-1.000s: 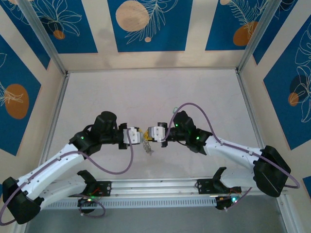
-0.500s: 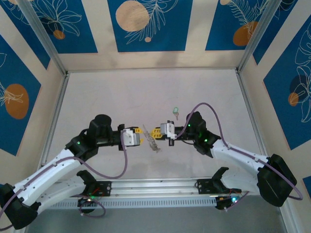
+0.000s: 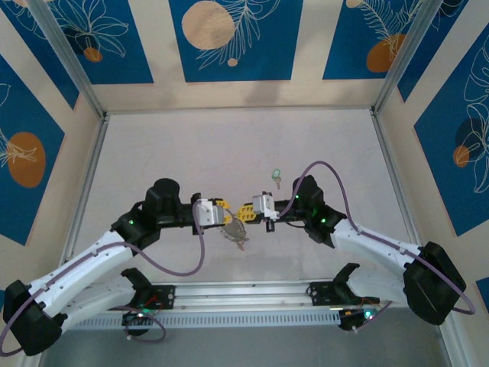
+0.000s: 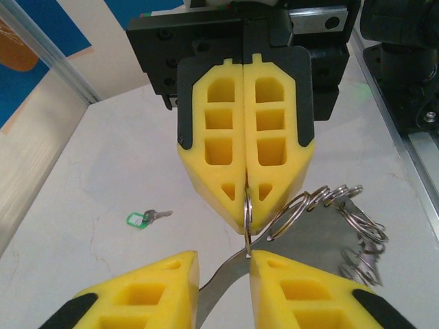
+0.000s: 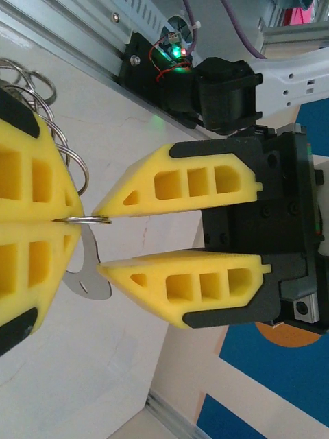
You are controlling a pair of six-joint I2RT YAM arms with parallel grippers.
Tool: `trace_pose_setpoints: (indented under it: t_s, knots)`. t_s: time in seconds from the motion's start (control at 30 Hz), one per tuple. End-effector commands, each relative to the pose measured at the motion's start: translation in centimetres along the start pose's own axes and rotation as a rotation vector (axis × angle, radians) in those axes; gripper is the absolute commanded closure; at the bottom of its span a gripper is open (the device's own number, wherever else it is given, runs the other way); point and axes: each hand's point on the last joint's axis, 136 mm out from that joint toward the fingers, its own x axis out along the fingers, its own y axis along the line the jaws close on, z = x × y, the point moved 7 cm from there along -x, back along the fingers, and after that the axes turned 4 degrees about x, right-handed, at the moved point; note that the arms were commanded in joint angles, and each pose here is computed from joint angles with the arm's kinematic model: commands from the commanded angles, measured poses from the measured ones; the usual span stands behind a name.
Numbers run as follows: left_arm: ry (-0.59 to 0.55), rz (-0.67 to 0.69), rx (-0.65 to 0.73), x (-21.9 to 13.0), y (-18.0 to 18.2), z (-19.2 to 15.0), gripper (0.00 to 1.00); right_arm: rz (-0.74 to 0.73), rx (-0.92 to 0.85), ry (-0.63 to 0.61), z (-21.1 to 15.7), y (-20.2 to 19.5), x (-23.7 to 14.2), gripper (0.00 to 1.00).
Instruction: Put the keys on the keyring
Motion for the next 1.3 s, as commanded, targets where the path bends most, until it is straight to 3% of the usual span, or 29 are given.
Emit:
trace_pose_setpoints:
  t_s: [0.0,0.43,0.53,0.6,0.73,0.83,1.0,1.07,1.17,1.27]
  knots:
    - [-0.041,-0.03,0.014,0.2,-0.3,0.6,0.76,0.03,-0.015,-0.056,1.6,-0.4,0.1,1.0]
    - [-0.059,-0.079,0.006,0.5,-0.9,0.4,0.83,0.05,-0.003,-0.049,1.4,-0.5,0.8,1.0]
    - [-0.058,-0.11,0.0,0.7,-1.1,0.2,0.89,0.044,-0.007,-0.04,1.5,-0.6,0.9,1.0]
    - [-0.04,-0.144,0.004,0.8,-1.4,0.0,0.99,0.035,-0.011,-0.048,1.4,-0.6,0.9,1.0]
    - [-0.014,-0.141,0.003,0.7,-1.2,0.0,1.0,0.028,-0.015,-0.019,1.0,-0.7,1.0,1.0]
    - [0.043,-0.124,0.01,0.4,-0.8,0.0,1.0,-0.018,-0.025,0.025,0.4,-0.9,0.9,0.87]
    - [0.149,-0.16,-0.012,0.1,-0.2,0.3,1.0,-0.055,-0.045,0.162,-0.2,-1.3,1.0,0.77]
    - [0.141,-0.154,-0.039,0.2,0.2,0.7,1.0,-0.064,-0.052,0.186,-0.3,-1.3,1.2,0.78]
    - [0.097,-0.179,-0.099,0.4,0.5,1.6,1.0,-0.058,-0.043,0.19,-0.1,-1.4,1.4,0.88]
    - [0.062,-0.201,-0.183,0.6,1.0,2.3,1.0,-0.052,-0.023,0.2,0.2,-1.4,1.4,0.89]
